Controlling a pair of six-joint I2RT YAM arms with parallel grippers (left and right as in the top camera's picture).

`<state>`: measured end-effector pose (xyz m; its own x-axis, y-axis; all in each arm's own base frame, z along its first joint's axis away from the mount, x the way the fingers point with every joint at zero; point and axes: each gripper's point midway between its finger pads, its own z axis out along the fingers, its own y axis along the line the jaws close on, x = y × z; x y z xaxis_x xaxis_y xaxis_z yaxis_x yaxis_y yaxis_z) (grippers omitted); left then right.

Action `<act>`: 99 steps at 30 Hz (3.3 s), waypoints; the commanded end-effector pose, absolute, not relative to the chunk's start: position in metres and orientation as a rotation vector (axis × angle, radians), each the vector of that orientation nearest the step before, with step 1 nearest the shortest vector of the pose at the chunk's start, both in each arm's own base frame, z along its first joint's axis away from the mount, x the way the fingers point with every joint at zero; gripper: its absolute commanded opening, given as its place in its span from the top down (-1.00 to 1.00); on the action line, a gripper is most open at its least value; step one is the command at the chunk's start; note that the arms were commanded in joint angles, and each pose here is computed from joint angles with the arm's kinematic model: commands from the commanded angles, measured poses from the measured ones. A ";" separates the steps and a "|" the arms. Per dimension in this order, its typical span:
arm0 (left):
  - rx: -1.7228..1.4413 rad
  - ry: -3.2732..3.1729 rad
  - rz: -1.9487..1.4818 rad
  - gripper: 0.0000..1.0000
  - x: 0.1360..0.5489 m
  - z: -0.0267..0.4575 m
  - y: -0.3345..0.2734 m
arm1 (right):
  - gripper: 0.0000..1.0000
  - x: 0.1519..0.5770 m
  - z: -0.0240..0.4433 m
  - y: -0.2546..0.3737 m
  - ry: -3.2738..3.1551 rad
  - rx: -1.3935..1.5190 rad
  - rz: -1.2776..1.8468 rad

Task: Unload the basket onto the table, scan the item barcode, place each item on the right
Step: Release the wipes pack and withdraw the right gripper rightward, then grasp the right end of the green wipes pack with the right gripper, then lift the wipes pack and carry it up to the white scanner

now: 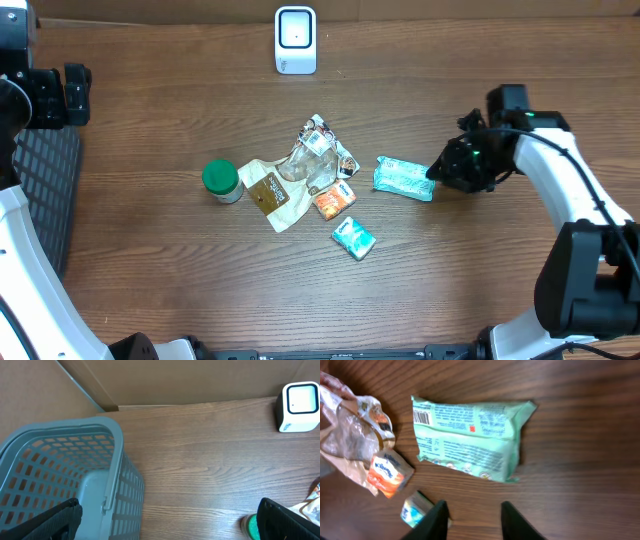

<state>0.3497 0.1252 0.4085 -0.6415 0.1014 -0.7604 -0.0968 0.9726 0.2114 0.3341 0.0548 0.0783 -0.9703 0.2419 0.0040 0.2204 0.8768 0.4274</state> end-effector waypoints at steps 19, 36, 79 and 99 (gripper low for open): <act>0.016 2.246 0.302 -0.99 0.349 0.410 0.126 | -0.32 0.343 0.036 0.053 2.845 0.293 0.888; 0.016 2.246 0.302 -0.99 0.349 0.410 0.126 | -0.02 0.332 0.003 0.080 2.753 0.373 1.012; 0.016 2.245 0.301 -0.99 0.349 0.410 0.126 | 0.92 0.293 0.313 0.180 2.198 -0.365 1.302; 0.016 2.246 0.302 -0.99 0.349 0.410 0.126 | 0.93 0.313 0.298 0.177 2.337 -0.185 1.122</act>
